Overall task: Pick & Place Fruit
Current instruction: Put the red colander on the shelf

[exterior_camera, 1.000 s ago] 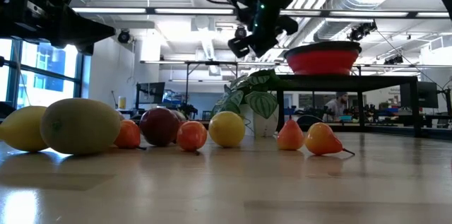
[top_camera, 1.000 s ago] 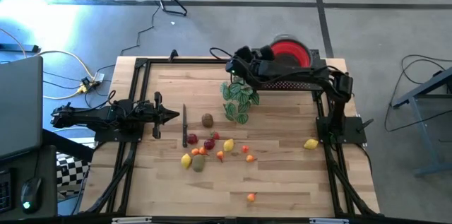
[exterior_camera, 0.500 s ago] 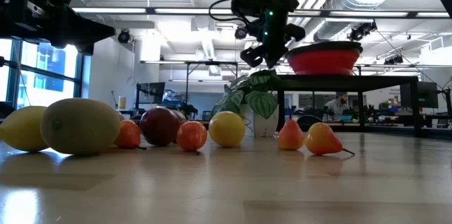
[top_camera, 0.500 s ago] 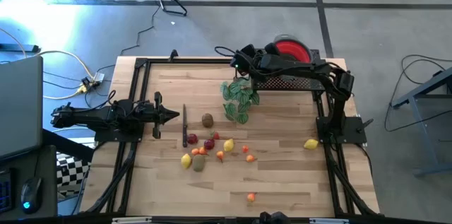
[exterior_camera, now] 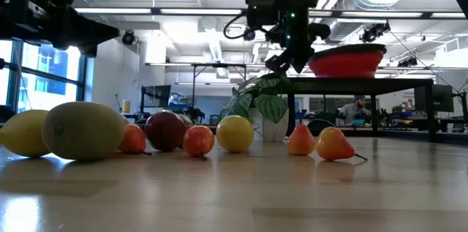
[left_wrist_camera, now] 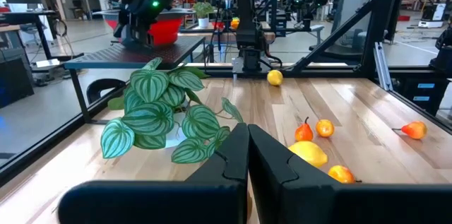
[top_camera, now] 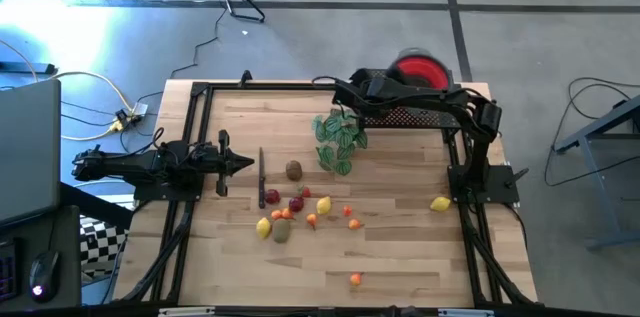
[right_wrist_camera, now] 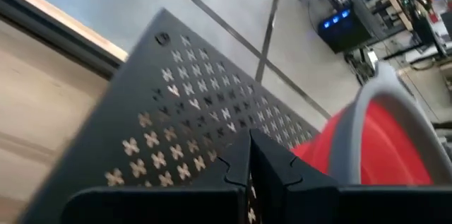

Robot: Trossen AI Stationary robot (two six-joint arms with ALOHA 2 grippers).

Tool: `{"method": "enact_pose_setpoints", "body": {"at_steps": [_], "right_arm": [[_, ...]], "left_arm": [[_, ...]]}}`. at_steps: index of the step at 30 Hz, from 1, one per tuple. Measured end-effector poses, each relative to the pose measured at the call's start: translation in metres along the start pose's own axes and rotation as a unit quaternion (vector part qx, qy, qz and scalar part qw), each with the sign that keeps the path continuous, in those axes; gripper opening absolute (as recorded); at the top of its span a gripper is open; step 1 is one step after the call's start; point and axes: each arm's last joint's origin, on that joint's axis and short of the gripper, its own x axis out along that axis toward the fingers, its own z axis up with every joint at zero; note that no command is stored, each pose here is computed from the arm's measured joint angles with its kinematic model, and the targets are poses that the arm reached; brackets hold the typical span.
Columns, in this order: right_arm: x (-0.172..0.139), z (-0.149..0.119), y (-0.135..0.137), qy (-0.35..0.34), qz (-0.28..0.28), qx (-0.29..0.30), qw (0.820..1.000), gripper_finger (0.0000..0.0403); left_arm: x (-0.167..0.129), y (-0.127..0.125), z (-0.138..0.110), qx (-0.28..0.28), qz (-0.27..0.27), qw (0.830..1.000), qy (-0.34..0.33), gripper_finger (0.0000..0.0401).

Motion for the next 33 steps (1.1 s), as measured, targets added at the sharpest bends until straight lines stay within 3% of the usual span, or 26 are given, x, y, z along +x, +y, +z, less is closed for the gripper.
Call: {"method": "enact_pose_setpoints", "body": {"at_steps": [33], "right_arm": [[-0.008, -0.027, -0.020, 0.095, -0.062, -0.014, 0.993, 0.0003]], "left_arm": [[0.000, 0.000, 0.000, 0.000, 0.000, 1.000, 0.000, 0.0000]]}}
